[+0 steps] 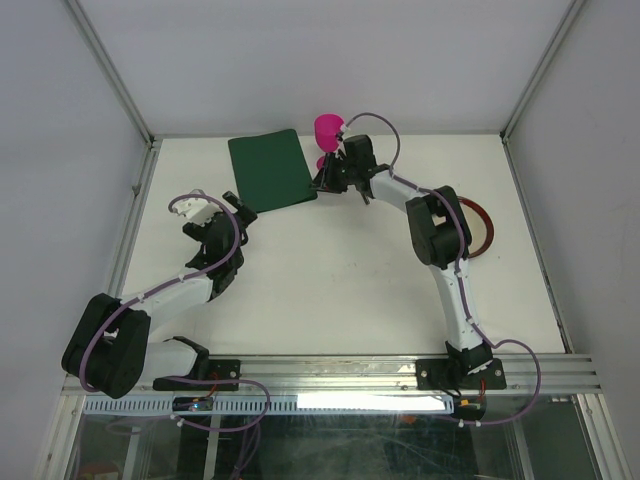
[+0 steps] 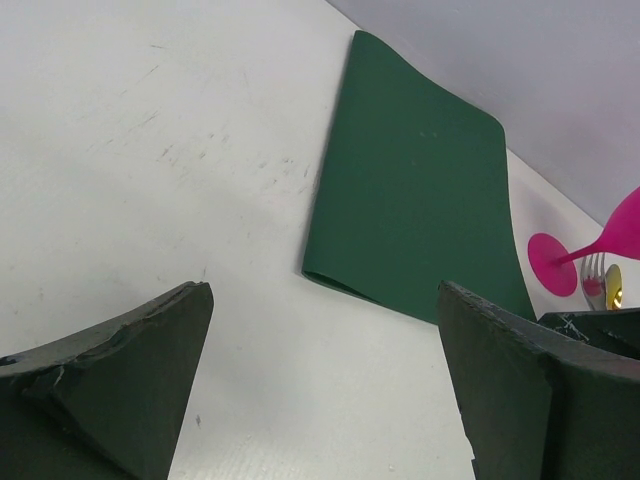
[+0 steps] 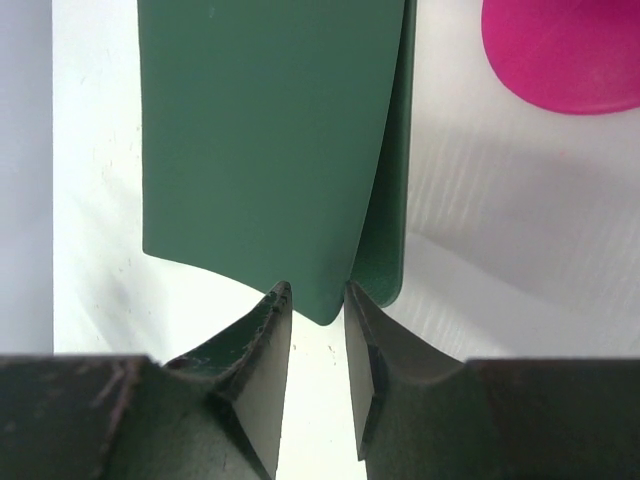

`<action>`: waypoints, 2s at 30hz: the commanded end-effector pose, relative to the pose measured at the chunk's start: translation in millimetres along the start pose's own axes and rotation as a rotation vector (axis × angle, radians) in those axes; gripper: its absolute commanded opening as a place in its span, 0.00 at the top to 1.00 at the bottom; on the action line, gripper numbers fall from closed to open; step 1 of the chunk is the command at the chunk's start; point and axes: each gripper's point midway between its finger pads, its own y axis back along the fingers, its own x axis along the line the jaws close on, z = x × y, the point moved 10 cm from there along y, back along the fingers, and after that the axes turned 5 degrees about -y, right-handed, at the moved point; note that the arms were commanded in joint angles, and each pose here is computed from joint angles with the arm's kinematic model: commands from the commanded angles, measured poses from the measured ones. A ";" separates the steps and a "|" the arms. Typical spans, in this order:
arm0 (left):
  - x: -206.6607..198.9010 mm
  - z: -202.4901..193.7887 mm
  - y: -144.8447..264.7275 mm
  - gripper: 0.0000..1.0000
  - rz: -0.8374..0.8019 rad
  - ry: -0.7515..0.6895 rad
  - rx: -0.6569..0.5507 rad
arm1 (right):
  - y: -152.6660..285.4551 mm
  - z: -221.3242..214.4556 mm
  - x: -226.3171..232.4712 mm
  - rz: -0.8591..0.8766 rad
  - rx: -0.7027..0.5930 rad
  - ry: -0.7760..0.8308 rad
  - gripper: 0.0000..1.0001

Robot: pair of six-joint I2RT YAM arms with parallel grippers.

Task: Set the dinner table for one person
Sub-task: Move the napkin to the center of the board.

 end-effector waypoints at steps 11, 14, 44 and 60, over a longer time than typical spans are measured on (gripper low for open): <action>0.0 4.9 -0.7 0.01 -0.004 0.047 -0.030 | -1.7 12.7 30.7 0.112 -0.051 0.036 0.70; 0.4 3.9 -0.6 0.01 -0.005 0.051 -0.026 | 0.3 10.1 31.4 0.109 -0.049 0.038 0.72; 7.7 11.3 11.1 0.01 -0.020 0.077 -0.037 | 11.5 -22.4 62.6 0.097 -0.039 0.088 0.96; 20.6 16.5 23.9 0.01 -0.024 0.133 -0.073 | -1.6 -46.7 128.8 0.032 -0.024 0.298 0.89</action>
